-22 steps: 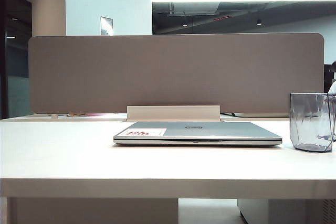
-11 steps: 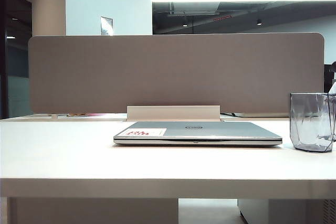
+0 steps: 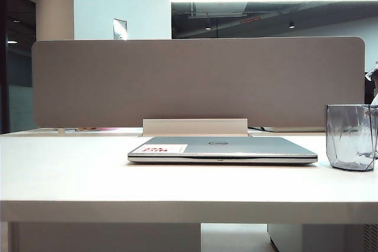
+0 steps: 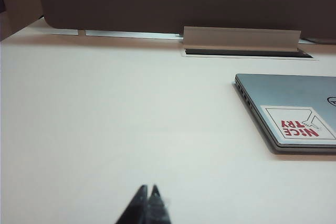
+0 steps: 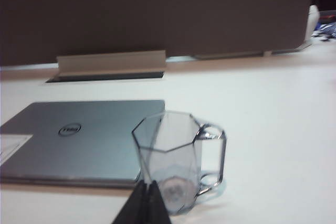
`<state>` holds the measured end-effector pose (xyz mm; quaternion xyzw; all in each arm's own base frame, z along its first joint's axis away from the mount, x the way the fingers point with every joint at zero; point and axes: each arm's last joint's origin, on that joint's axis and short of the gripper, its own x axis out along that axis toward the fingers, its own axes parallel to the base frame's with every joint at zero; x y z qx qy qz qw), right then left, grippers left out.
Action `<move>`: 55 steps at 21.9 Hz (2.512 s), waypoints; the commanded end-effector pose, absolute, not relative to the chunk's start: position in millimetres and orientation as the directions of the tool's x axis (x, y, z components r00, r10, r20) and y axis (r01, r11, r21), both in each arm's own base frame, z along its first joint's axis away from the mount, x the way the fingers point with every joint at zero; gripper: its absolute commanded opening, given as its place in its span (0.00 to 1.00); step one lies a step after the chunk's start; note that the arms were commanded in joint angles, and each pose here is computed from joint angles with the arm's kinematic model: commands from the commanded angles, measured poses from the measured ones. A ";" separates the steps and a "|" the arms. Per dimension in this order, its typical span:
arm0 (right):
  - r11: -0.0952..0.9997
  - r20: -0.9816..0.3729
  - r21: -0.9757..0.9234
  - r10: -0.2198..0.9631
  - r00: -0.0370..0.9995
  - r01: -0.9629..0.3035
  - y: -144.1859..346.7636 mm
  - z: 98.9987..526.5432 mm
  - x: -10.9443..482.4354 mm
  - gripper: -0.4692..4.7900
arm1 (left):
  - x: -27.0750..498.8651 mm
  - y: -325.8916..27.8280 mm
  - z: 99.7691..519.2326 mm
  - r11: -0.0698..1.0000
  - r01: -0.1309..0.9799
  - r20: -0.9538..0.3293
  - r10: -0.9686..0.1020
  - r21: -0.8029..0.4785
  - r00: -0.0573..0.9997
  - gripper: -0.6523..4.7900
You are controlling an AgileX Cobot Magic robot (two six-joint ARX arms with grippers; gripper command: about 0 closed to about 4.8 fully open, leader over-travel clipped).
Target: Pick up the water cup and place it on the side of the laptop close to you.
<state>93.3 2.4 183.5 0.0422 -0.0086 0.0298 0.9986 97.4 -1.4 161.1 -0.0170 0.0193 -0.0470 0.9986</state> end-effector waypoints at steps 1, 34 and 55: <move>0.997 0.029 0.076 0.027 0.999 -0.030 1.5 197.7 92.5 0.07 | 97.3 -1.5 162.7 0.994 0.099 -0.029 -0.100 -0.038 0.995 0.11; 0.996 -0.309 0.049 -0.059 0.949 0.078 -0.1 164.7 204.2 0.36 | 97.1 -1.5 159.6 0.994 0.097 -0.061 -0.100 -0.045 0.993 0.11; 0.988 -0.291 -0.020 -0.154 0.944 0.155 -10.1 129.2 230.1 0.39 | 97.1 -1.5 159.4 0.994 0.097 -0.062 -0.100 -0.045 0.993 0.11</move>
